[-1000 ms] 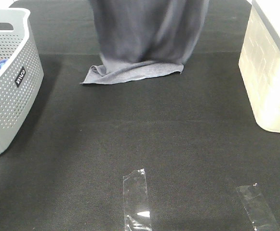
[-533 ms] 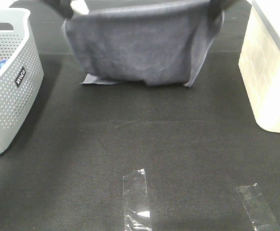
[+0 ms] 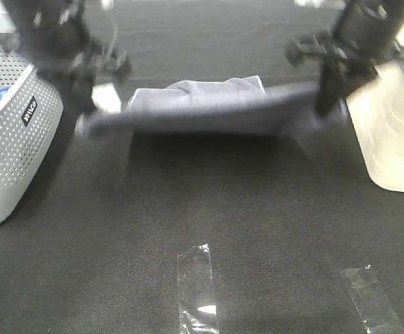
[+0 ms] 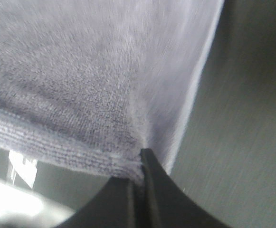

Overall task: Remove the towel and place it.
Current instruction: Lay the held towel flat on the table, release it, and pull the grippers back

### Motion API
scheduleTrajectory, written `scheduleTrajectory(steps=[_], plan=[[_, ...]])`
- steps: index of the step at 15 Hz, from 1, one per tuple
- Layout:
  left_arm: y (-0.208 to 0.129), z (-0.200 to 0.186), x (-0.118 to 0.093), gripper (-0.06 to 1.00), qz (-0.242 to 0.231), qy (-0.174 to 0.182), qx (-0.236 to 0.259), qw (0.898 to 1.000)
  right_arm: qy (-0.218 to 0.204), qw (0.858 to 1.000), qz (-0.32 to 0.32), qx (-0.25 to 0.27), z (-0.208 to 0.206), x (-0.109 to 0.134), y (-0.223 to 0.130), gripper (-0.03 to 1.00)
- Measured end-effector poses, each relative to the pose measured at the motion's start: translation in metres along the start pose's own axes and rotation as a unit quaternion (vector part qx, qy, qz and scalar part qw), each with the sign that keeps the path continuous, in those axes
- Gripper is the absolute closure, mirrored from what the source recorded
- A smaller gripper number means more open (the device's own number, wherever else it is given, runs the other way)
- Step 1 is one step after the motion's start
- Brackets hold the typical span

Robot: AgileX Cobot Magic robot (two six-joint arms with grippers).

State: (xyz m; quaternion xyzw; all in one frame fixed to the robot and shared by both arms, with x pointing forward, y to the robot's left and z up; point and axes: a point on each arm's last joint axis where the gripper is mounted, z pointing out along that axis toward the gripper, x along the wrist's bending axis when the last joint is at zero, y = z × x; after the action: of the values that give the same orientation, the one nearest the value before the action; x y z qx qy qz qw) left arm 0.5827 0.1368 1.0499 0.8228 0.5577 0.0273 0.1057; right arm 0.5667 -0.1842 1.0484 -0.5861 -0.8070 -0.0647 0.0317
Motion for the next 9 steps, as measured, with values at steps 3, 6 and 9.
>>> scheduleTrajectory(steps=[3,6,9], plan=[[-0.054,-0.005,-0.029,0.94,0.015,-0.010,0.029,0.999,0.029,0.999,0.011,0.033,0.003,0.005,-0.048,0.97],[-0.114,-0.018,-0.053,0.94,0.001,-0.029,0.034,0.999,0.060,0.996,0.024,0.055,0.006,0.011,-0.109,0.97],[-0.152,-0.023,-0.068,0.94,-0.012,-0.052,0.039,0.998,0.078,0.995,0.032,0.062,0.009,0.014,-0.149,0.97]])
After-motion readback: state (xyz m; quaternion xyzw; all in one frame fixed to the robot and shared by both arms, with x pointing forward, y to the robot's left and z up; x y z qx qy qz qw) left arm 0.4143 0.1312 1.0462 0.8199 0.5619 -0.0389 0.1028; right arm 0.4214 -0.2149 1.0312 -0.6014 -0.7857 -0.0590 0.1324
